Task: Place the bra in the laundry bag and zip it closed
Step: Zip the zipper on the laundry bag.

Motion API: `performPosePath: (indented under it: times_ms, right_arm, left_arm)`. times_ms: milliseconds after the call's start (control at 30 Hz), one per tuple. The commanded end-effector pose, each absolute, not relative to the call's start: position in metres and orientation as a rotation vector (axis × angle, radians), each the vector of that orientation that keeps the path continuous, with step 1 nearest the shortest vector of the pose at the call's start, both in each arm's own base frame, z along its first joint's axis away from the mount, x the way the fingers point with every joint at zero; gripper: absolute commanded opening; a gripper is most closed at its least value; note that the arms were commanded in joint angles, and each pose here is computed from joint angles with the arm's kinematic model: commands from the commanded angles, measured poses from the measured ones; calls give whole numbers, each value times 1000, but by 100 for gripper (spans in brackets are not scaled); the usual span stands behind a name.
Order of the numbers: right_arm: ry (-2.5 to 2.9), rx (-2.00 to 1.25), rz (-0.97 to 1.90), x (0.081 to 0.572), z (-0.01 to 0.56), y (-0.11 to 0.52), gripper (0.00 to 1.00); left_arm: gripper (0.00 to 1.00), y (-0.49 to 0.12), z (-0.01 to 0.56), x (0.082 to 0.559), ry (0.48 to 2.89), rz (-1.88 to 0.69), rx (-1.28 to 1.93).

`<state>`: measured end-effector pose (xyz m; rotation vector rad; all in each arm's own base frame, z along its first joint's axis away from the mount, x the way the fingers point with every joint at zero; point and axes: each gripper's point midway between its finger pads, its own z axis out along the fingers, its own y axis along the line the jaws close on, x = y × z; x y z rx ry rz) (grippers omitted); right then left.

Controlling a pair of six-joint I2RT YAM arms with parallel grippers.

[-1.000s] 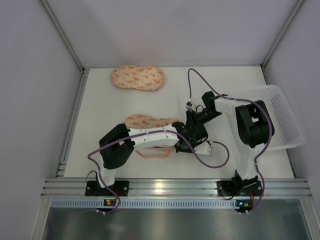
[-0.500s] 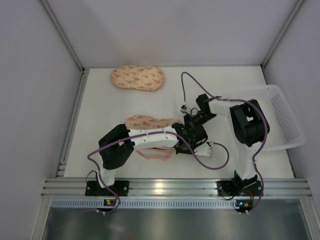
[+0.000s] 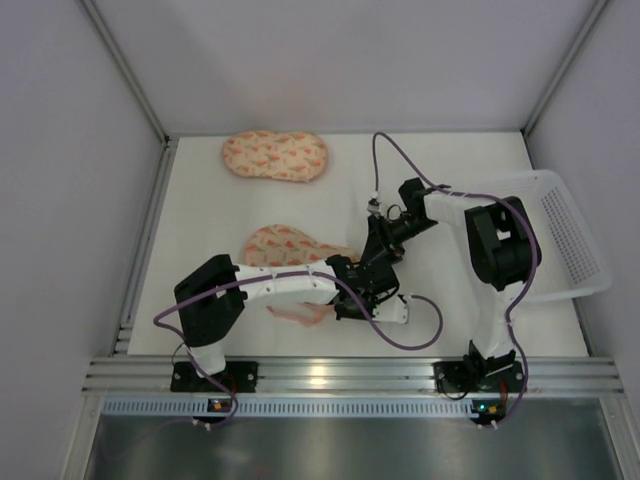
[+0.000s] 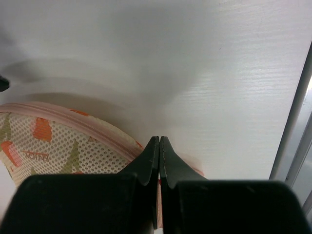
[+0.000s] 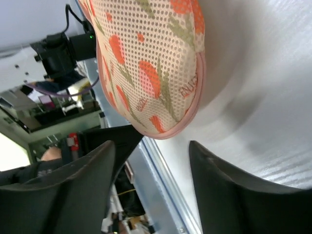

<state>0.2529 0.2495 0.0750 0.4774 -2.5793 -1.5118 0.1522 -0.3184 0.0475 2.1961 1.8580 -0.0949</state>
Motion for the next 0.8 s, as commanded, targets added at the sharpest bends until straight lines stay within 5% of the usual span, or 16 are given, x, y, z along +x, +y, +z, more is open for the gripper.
performPosePath:
  times_ms: [0, 67, 267, 367, 467, 767]
  right_arm:
    - [-2536, 441, -1582, 245, 80, 250, 67]
    - [-2532, 413, -1596, 240, 83, 252, 76]
    - [-2463, 396, -1644, 234, 83, 270, 70]
    - [-2426, 424, -1638, 231, 82, 279, 42]
    - [-2459, 452, -1604, 234, 79, 276, 0]
    - [-2554, 498, -1496, 255, 67, 260, 0]
  left_arm:
    - [0, -340, 62, 158, 1830, -143, 2134]
    - [0, -354, 70, 163, 1803, -161, 2109]
    - [0, -385, 81, 176, 1741, -174, 2077]
    - [0, -388, 81, 181, 1727, -154, 2081]
    - [0, -378, 72, 176, 1730, -144, 2120]
    - [0, -333, 54, 143, 1793, -223, 2191]
